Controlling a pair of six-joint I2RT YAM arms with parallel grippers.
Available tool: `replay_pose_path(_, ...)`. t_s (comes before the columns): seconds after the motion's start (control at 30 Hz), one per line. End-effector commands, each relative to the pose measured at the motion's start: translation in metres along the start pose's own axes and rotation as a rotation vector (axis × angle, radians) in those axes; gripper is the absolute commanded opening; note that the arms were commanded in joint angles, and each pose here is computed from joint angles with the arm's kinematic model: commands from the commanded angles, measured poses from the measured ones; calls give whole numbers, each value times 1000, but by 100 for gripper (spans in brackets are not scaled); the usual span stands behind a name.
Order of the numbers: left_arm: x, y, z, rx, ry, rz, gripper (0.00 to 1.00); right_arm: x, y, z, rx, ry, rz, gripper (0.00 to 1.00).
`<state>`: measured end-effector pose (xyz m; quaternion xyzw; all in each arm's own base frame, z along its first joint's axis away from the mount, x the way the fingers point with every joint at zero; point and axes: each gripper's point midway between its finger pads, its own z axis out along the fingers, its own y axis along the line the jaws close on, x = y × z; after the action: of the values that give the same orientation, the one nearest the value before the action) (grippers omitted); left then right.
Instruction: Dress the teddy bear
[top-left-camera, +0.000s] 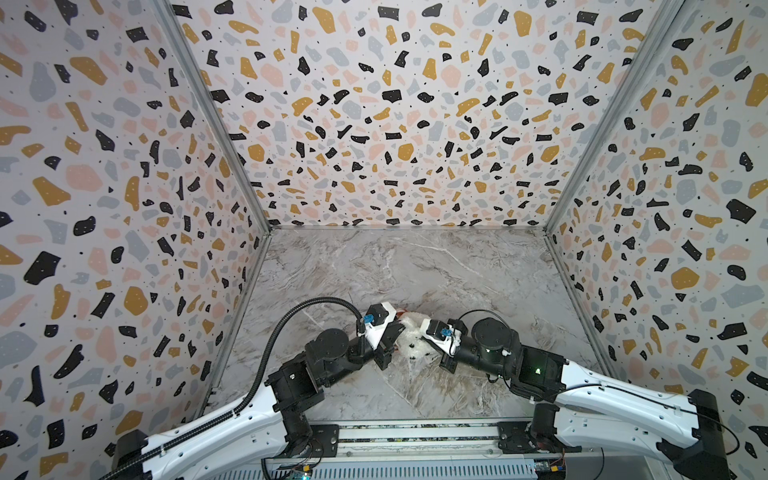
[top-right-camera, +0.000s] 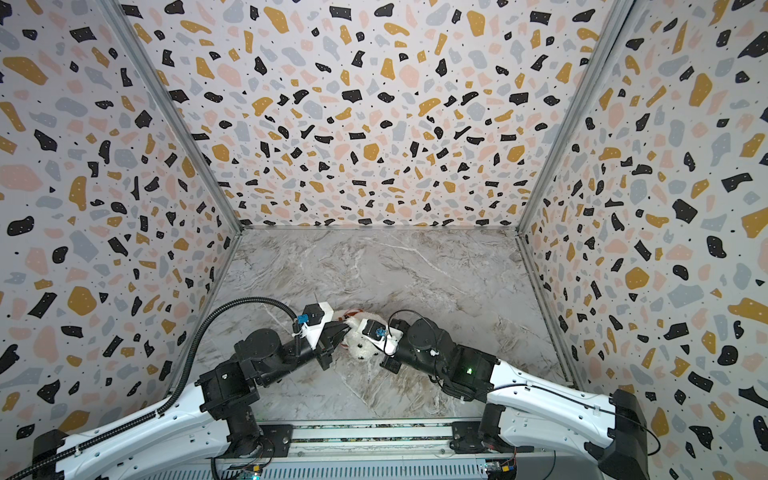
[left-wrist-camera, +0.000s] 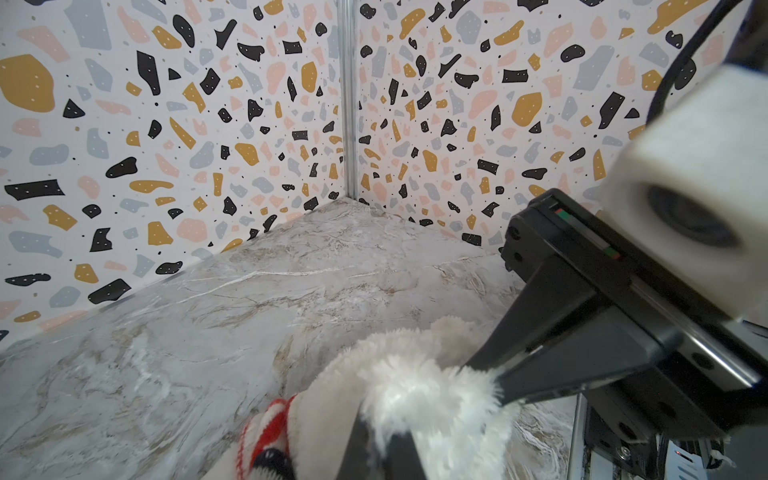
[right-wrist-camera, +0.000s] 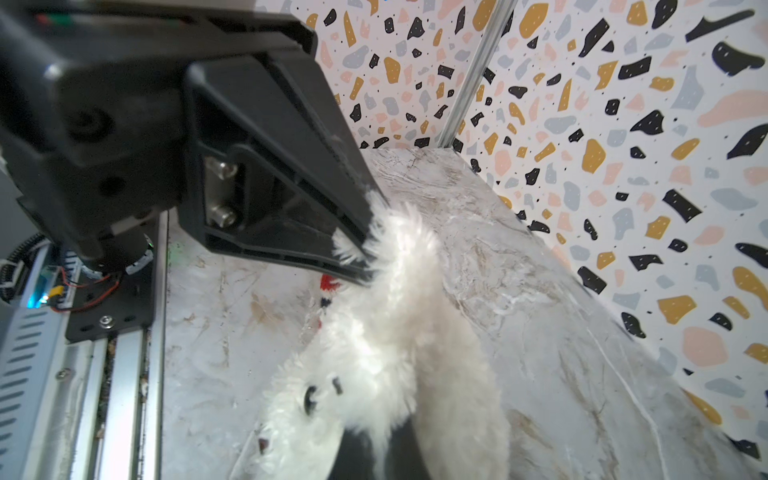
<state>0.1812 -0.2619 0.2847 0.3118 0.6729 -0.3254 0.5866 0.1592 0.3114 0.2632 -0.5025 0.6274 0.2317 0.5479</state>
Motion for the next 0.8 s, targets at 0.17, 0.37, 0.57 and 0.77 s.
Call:
replay_pose_path(0.17, 1, 27, -25, -146, -28, -179, 40, -8, -39, -34, 82, -131, 102, 0)
replay_pose_path(0.37, 34, 22, -26, -107, 5, -280, 38, -5, -43, -40, 54, -151, 117, 0)
replay_pose_path(0.57, 60, 19, -17, -86, 16, -330, 28, -4, -41, -37, 45, -151, 118, 0)
replay_pose_path(0.77, 78, 24, -3, -115, 32, -326, 25, -4, -40, -36, 36, -152, 125, 0)
